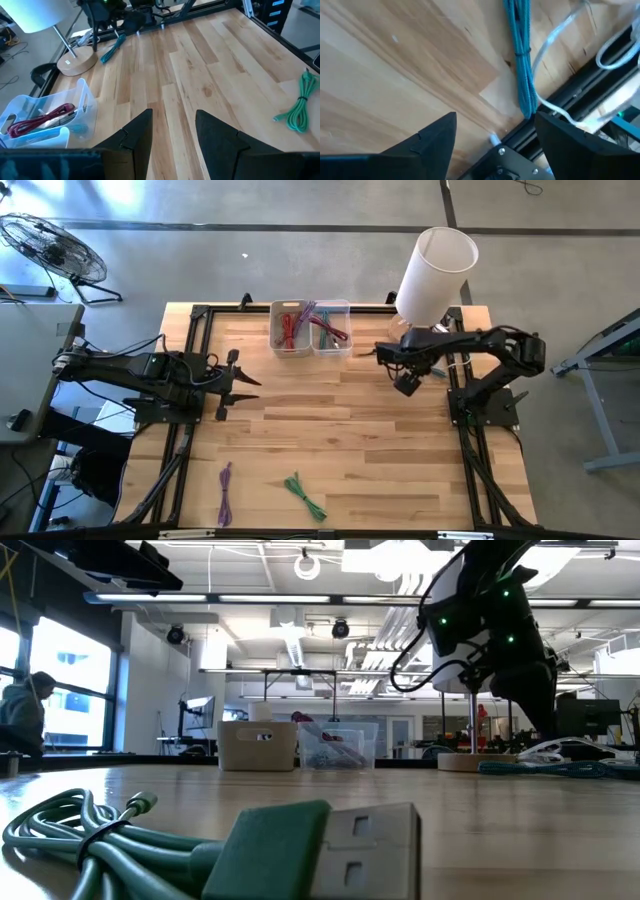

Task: Pick & Place USB Port
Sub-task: Put the blue and white USB cable into the white transparent bin

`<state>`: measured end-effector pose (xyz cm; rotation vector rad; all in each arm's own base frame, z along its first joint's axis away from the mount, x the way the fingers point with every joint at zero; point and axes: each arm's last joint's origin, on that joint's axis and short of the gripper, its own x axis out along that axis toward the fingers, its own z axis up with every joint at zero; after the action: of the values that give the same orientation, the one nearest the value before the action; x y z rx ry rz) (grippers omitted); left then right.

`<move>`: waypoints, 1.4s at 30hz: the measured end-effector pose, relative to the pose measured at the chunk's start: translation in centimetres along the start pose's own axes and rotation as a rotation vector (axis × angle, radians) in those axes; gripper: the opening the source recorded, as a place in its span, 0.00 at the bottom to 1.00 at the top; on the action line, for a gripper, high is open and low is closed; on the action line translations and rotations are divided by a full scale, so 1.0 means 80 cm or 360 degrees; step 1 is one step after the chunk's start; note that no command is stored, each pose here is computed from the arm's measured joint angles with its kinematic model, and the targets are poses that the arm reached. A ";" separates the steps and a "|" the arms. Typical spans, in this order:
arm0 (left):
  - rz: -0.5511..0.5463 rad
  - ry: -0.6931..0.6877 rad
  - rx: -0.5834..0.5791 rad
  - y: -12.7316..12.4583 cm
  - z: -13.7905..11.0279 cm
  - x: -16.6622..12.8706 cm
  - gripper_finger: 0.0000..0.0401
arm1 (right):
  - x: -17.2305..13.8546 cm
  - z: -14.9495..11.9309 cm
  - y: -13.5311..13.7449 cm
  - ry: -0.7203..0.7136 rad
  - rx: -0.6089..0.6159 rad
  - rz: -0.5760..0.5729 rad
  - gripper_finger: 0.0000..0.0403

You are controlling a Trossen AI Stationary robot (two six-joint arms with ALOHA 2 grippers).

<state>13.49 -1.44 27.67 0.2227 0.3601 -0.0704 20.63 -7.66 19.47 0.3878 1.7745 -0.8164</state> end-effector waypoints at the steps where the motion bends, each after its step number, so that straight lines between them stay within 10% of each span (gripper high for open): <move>1: 0.0000 0.0000 -0.0002 0.000 0.000 0.000 0.37 | 0.001 0.002 -0.002 -0.0005 -0.0009 0.0012 0.66; 42: 0.0036 0.0007 -0.0017 0.001 0.000 0.000 0.37 | 0.030 0.044 -0.030 -0.0012 -0.0191 0.0175 0.66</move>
<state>13.50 -1.37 27.67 0.2162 0.3620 -0.0456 20.81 -12.10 17.46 0.3986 1.7691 -0.6303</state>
